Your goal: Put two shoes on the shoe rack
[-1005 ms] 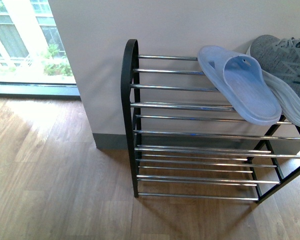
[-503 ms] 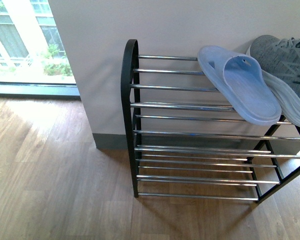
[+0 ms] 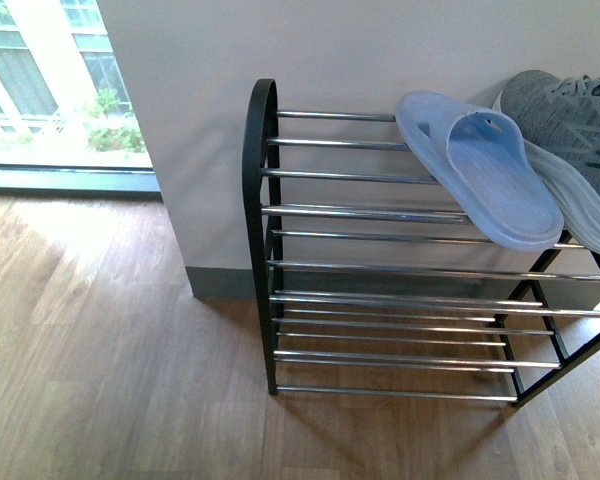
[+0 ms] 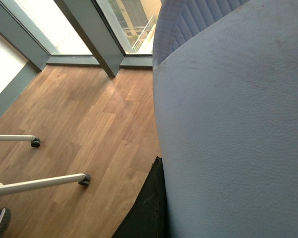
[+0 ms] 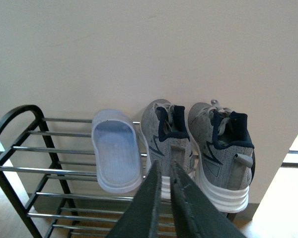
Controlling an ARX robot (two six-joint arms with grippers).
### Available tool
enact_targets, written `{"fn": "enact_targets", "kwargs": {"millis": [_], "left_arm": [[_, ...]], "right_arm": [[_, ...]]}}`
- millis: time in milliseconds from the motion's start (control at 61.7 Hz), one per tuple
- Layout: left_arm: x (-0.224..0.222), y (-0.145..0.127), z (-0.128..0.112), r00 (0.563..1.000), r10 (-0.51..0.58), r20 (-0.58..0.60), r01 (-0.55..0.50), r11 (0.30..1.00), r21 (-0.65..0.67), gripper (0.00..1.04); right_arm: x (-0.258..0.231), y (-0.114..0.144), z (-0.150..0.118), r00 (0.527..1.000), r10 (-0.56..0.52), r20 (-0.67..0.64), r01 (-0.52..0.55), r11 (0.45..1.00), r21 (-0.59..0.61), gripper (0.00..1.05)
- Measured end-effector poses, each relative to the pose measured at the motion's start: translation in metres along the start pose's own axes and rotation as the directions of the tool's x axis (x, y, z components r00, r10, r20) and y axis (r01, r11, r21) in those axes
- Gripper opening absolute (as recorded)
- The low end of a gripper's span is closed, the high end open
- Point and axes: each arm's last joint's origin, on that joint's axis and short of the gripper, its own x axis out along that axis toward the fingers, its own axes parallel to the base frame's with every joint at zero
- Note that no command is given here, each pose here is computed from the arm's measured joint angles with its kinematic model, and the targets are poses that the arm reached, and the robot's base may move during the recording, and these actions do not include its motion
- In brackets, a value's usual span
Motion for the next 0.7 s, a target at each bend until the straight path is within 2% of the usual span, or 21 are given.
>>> {"fn": "enact_targets", "kwargs": {"millis": [162,259,438,487,568,649,697], "left_arm": [[0.000,0.000,0.000,1.000,0.000,0.000,0.000,1.000,0.000,0.02],[0.000,0.000,0.000,1.000,0.005,0.000,-0.005,1.000,-0.002,0.02],[0.000,0.000,0.000,1.000,0.002,-0.001,-0.002,1.000,-0.001,0.02],[0.000,0.000,0.000,1.000,-0.002,0.006,0.002,1.000,-0.022,0.02],[0.001,-0.007,0.009,0.995,-0.056,0.081,0.071,0.977,-0.202,0.02],[0.011,-0.022,0.035,0.981,-0.155,0.121,0.190,0.901,-0.389,0.02],[0.021,-0.032,0.051,0.973,-0.207,0.098,0.229,0.878,-0.421,0.02]], "right_arm": [[0.000,0.000,0.000,1.000,0.000,0.001,0.000,1.000,0.000,0.43],[0.000,0.000,0.000,1.000,0.004,0.001,-0.004,1.000,0.000,0.66],[0.000,0.000,0.000,1.000,0.004,0.000,-0.004,1.000,0.000,0.95],[0.000,0.000,0.000,1.000,-0.002,0.002,0.002,1.000,0.002,0.97],[0.000,0.000,0.000,1.000,-0.006,0.000,0.006,1.000,0.003,0.95],[0.000,0.000,0.000,1.000,-0.004,0.000,0.004,1.000,0.003,0.96],[0.000,0.000,0.000,1.000,-0.002,0.000,0.002,1.000,0.003,0.96]]}}
